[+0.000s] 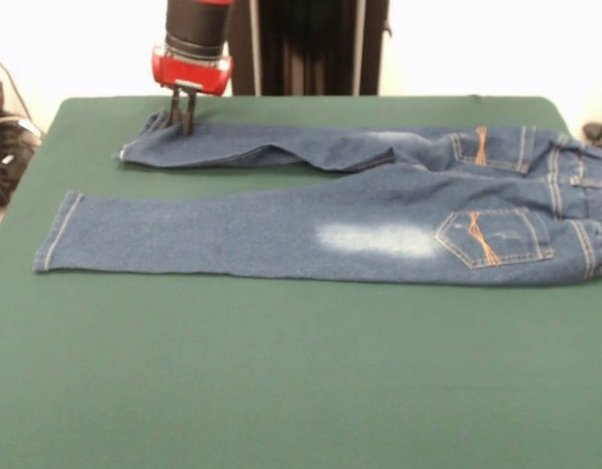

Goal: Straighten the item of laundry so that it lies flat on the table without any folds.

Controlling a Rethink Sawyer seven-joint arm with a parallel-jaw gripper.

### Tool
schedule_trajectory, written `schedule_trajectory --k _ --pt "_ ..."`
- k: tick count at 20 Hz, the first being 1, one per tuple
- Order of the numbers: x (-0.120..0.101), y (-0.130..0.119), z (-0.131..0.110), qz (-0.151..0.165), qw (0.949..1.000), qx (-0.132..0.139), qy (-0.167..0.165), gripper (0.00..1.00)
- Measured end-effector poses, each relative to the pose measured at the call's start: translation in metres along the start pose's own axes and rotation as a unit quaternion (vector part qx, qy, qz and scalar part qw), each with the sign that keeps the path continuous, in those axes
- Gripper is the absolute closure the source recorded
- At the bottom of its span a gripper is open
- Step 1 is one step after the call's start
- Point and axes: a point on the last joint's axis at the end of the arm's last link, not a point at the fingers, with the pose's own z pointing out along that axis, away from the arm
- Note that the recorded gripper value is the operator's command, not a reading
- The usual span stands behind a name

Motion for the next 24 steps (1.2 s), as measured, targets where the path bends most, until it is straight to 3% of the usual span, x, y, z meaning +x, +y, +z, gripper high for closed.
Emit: schedule_trajectory --k 5,16,24 --pt "-0.001 -0.010 0.002 -0.019 0.9996 -0.019 0.004 1.00" --pt "-0.013 -0.045 0.012 -0.023 0.9996 -0.012 0.014 1.00" --pt "-0.019 -0.048 0.014 -0.022 0.9990 -0.016 0.034 1.00"
